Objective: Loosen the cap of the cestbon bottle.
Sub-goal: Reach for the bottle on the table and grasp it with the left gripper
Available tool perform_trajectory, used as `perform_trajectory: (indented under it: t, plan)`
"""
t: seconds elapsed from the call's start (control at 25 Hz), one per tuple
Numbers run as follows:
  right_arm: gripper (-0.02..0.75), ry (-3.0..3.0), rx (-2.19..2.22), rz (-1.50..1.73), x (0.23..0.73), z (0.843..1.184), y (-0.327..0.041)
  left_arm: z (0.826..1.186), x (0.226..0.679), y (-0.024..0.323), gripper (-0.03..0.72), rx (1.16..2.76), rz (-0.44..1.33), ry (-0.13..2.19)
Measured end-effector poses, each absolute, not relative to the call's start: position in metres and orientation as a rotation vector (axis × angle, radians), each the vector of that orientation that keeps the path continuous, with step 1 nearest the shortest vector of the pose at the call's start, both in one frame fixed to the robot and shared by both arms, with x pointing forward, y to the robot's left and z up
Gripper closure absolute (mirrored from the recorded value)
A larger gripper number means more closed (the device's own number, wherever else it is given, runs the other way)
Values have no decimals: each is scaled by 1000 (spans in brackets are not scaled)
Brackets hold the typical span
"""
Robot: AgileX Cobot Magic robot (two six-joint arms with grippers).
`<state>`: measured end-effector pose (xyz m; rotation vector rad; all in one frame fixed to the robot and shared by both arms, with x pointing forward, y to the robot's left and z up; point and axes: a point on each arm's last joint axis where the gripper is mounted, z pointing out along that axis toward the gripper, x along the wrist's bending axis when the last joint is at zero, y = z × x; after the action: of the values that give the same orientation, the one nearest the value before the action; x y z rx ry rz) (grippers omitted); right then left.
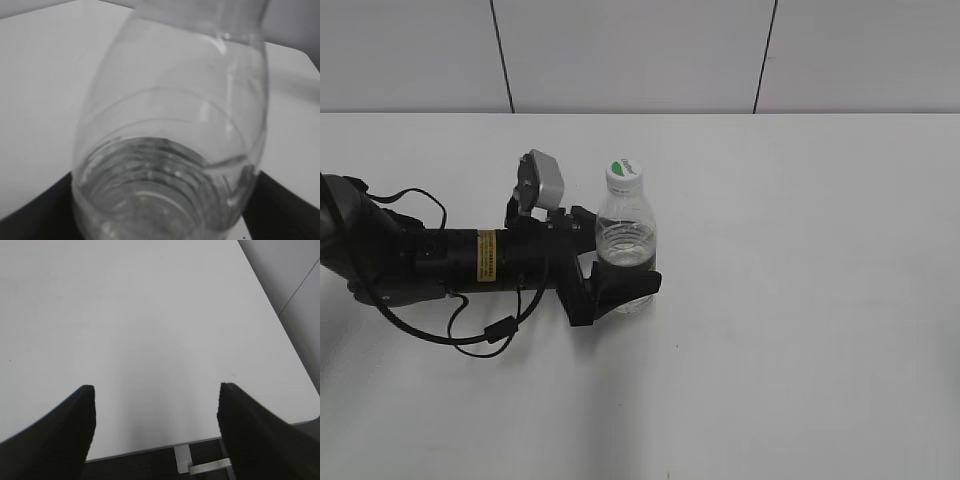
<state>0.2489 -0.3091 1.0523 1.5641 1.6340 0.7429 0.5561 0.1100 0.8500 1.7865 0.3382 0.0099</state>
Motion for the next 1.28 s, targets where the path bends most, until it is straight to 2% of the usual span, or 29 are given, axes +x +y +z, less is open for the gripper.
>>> perform_trajectory:
  t: [0.16, 0.32, 0.52, 0.88, 1.28]
  plan:
    - [154, 1642, 1574, 733, 250, 1059, -309, 850, 556, 110, 197, 1785, 12, 342]
    - [154, 1663, 1594, 710, 260, 1082, -309, 850, 556, 110, 243, 1785, 12, 342]
    - [154, 1738, 1741, 616, 287, 1107, -307, 850, 556, 110, 251, 1786, 12, 342]
    - [154, 1786, 1975, 667, 359, 1143, -293, 850, 556, 110, 251, 1786, 12, 342]
    - [154, 1952, 2209, 737, 455, 1140, -267, 850, 556, 110, 257, 1787, 8, 336]
